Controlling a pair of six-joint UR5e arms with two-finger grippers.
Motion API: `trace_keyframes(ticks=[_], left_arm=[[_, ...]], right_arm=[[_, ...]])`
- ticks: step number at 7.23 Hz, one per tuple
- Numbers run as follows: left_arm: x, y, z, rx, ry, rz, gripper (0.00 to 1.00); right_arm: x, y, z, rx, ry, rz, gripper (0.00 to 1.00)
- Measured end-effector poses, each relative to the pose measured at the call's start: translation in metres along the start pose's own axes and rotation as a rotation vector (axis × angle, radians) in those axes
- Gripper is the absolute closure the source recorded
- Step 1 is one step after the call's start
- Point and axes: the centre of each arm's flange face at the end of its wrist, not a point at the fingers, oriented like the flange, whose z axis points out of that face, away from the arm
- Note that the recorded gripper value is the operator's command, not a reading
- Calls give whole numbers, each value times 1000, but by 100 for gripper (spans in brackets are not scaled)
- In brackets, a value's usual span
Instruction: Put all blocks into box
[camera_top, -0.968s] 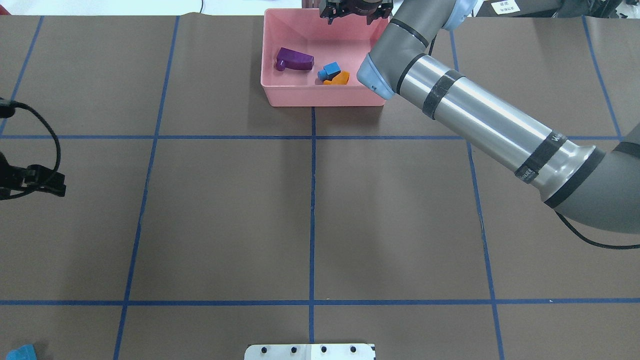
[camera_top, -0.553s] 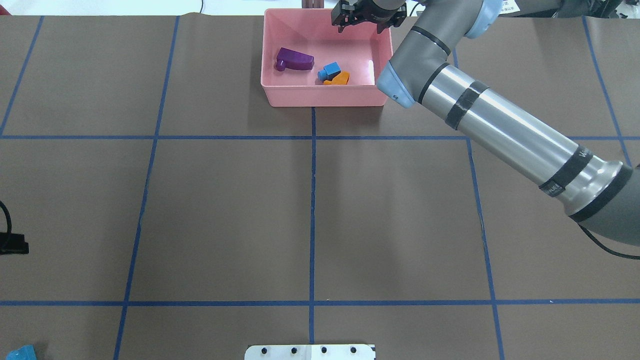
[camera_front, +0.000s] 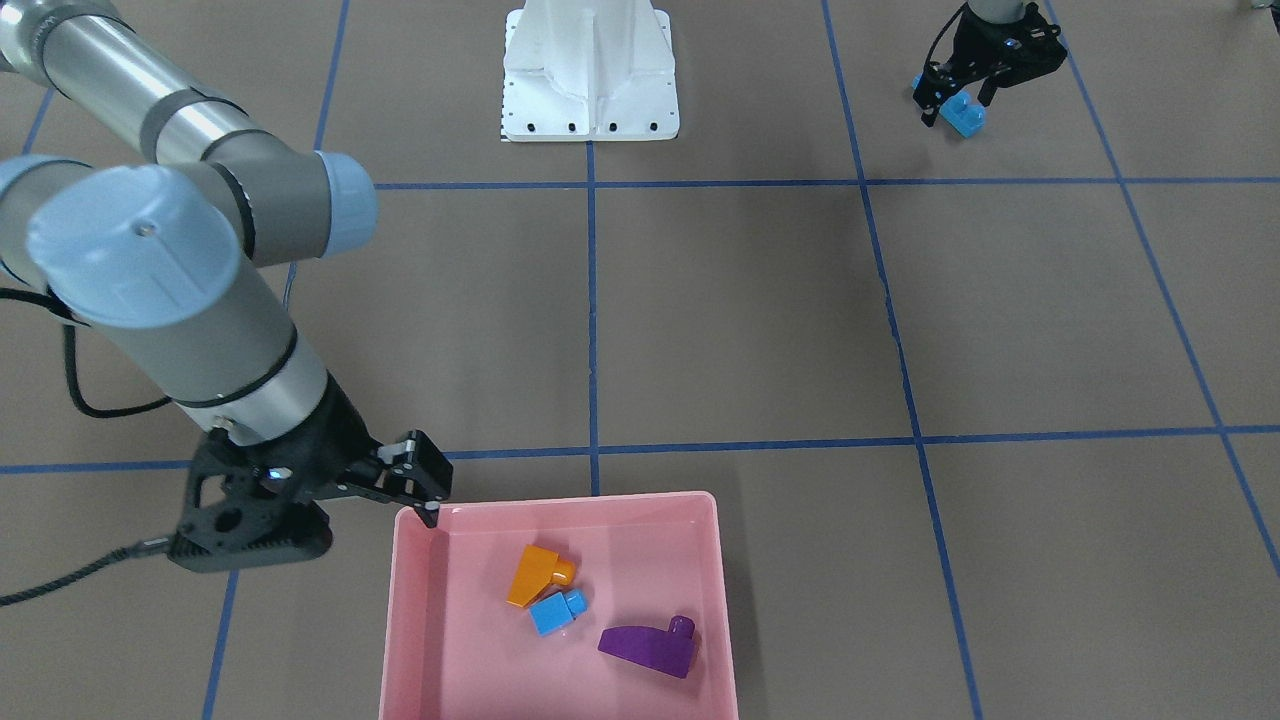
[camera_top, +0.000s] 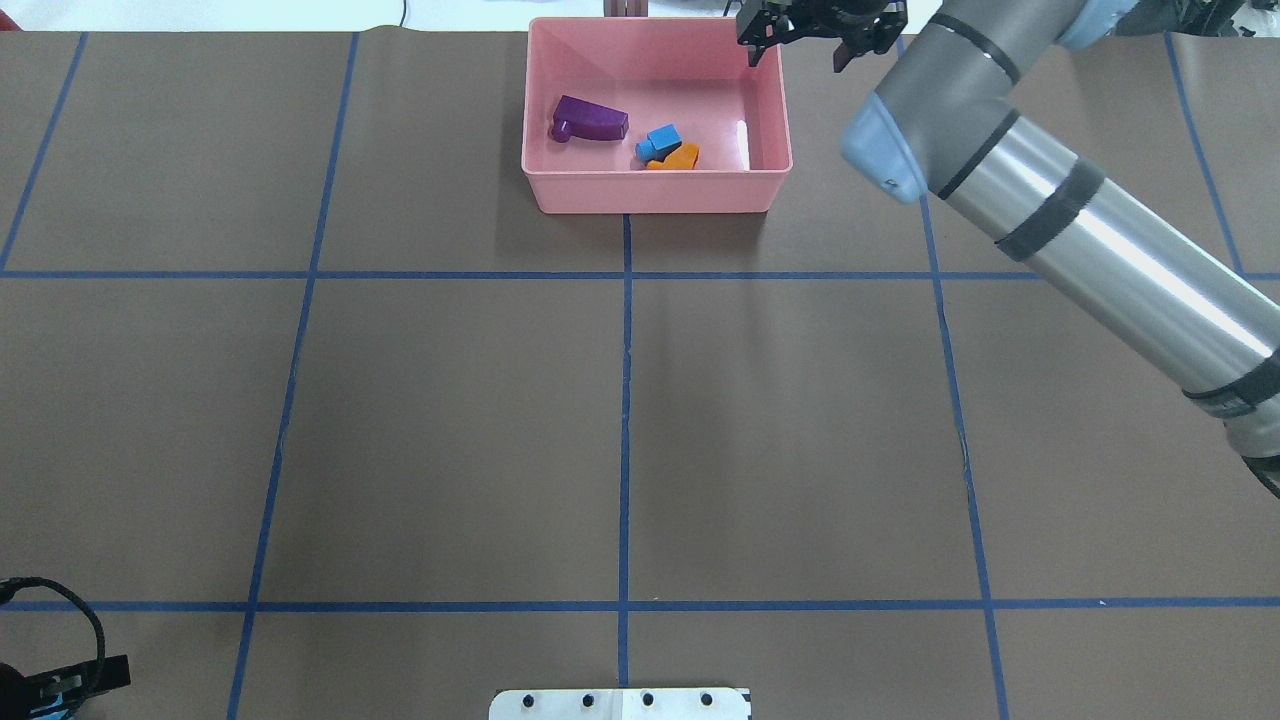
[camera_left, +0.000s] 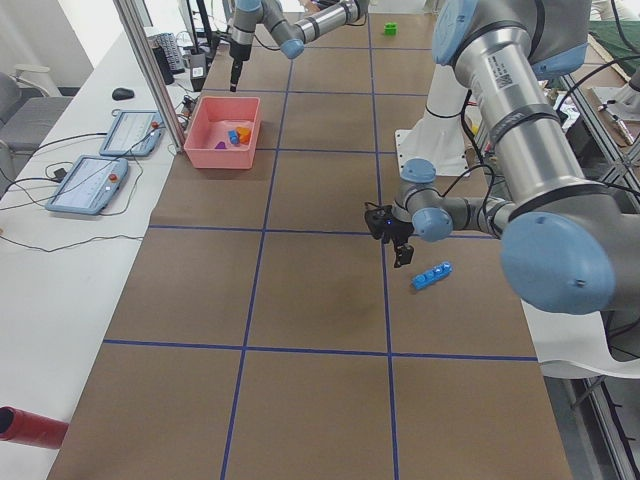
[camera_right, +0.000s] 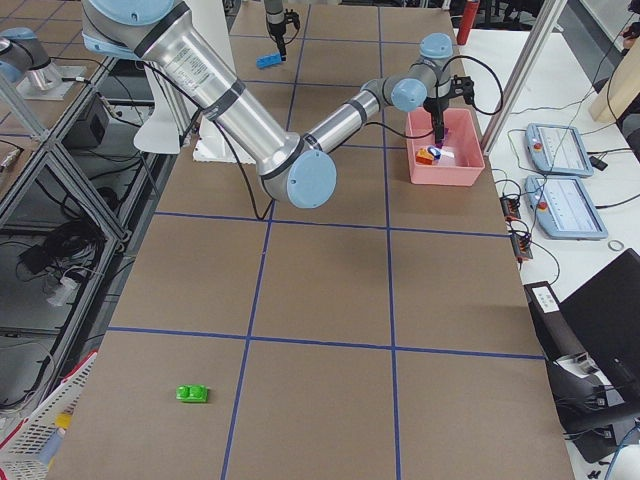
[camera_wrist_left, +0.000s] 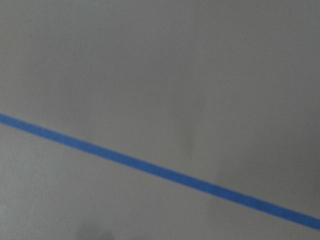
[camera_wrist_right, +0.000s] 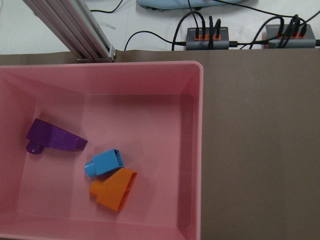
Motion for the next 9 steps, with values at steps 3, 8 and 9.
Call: trace_keyframes(ticks=[3,8,9], left_arm=[[-19,20,6,-15,-46,17,0],[-35,50,29,-35,-82,31,34],[-38,51,32,-39,-82,35,45]], right_arm=[[74,69,-39,-63,55,-41,0],[173,125,-56,-92,111,-133,0],[191,133,-61,-93,122,-147,0]])
